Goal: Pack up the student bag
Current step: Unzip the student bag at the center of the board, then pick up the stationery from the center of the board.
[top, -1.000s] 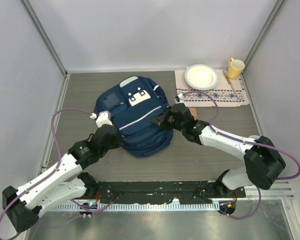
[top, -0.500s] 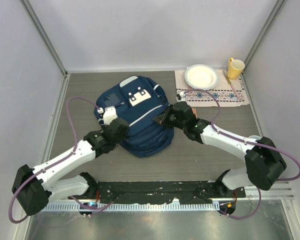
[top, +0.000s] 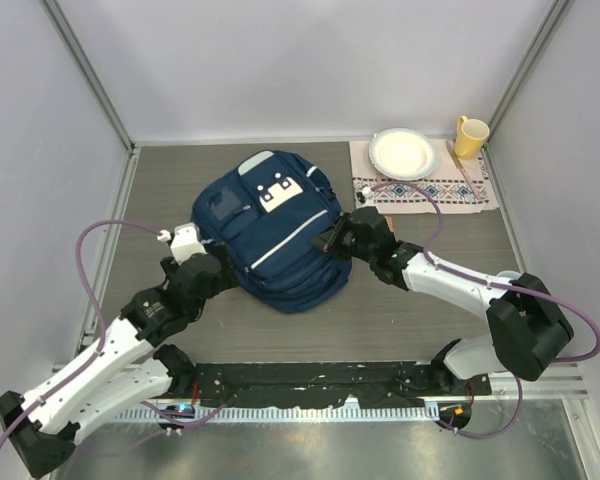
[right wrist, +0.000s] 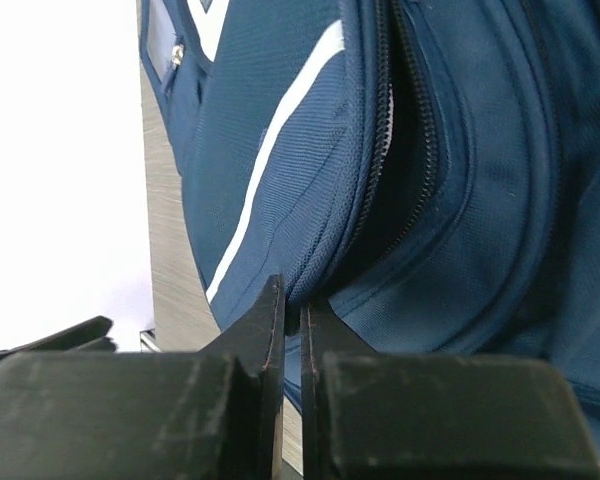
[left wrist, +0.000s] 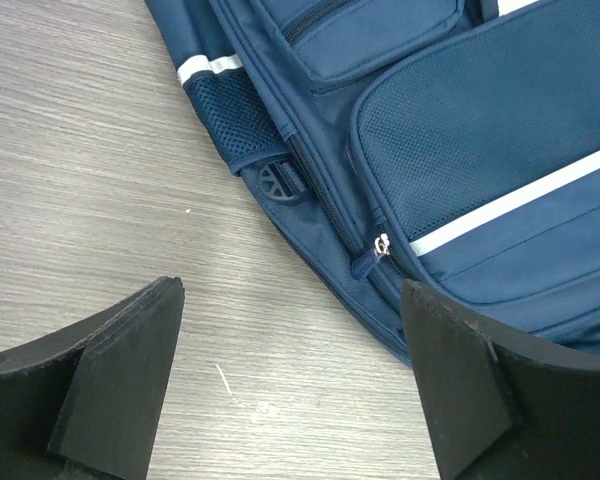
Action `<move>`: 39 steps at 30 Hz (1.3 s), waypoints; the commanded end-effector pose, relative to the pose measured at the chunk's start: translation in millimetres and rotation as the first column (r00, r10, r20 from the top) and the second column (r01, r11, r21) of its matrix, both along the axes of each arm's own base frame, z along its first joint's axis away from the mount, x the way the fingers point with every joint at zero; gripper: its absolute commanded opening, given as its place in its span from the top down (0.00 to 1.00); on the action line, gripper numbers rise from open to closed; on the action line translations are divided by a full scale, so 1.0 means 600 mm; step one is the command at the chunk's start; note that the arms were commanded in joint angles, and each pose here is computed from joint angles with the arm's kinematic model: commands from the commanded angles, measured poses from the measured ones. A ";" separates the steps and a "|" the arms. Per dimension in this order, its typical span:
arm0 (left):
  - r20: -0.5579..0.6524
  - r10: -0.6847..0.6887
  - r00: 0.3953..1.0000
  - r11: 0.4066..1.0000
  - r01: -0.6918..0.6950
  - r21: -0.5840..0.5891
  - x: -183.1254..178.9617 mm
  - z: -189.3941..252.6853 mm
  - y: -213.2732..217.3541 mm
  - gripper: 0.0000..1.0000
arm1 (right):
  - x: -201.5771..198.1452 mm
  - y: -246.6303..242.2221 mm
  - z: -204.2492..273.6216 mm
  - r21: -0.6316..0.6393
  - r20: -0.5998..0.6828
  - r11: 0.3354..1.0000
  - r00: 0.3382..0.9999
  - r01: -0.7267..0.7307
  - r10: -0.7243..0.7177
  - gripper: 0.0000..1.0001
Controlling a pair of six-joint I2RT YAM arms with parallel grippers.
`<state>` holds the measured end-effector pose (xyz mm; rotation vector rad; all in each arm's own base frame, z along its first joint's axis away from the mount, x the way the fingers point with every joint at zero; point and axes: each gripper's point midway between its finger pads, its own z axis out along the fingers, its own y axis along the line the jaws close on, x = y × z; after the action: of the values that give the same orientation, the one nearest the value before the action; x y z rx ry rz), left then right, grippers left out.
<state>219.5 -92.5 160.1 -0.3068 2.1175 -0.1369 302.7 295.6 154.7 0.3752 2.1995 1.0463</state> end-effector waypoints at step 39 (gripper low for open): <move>0.069 -0.104 0.992 0.969 0.117 -0.219 -0.009 0.089 -0.055 0.00 | 0.011 -0.233 0.101 -0.278 0.412 0.807 0.823 0.522 -0.391 0.11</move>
<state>214.3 -121.5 188.6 -0.2608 2.1185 -0.3562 289.2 223.5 214.6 0.2954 1.9204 0.6412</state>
